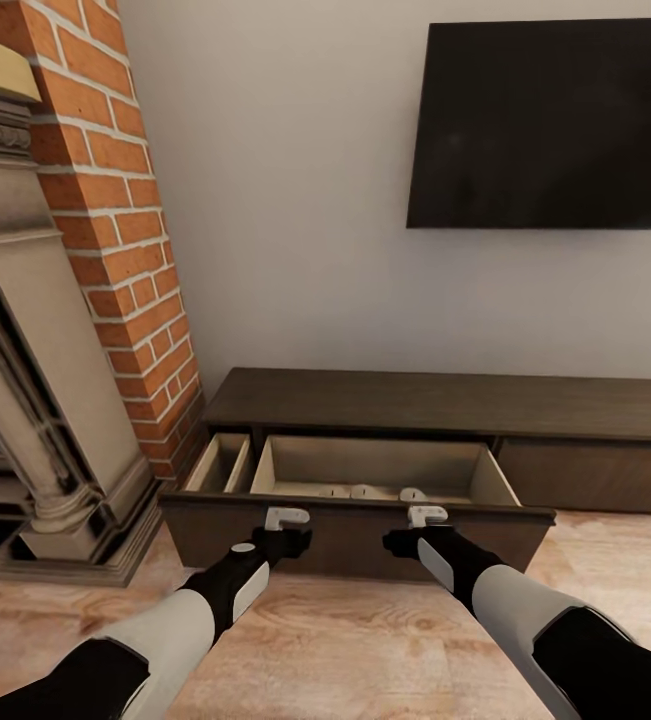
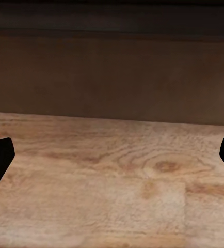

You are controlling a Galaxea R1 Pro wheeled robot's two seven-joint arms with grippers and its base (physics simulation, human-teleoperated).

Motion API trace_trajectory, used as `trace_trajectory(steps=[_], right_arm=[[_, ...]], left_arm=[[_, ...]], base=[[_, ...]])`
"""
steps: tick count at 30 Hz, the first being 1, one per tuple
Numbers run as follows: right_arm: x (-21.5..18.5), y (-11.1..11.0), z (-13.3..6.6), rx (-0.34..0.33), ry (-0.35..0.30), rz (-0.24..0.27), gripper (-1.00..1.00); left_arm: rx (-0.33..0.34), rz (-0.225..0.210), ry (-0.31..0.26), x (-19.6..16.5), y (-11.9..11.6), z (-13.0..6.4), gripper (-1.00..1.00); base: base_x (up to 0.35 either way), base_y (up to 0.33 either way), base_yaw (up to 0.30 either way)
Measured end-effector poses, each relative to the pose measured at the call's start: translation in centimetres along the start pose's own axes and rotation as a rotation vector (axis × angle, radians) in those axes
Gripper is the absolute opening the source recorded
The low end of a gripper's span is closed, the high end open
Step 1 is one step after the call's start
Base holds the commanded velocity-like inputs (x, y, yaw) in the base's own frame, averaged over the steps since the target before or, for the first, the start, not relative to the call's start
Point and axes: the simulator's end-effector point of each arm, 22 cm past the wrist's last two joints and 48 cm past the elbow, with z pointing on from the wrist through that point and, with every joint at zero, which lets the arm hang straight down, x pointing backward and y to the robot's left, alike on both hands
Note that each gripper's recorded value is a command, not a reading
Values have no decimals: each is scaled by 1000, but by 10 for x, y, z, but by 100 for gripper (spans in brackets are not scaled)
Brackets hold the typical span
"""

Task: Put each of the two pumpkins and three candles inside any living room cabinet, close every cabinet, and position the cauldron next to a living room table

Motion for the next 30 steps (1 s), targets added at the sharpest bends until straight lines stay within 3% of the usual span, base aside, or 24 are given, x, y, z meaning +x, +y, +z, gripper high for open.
trace_trajectory(steps=[20,30], right_arm=[[37,-2,30,-1,-1,0,100],[57,-2,46,-1,40,3,100]], left_arm=[[-2,-3,-3,41,5,20,100],[-1,-12,37,65,8,32,100]], base=[[0,0,0],[0,0,0]])
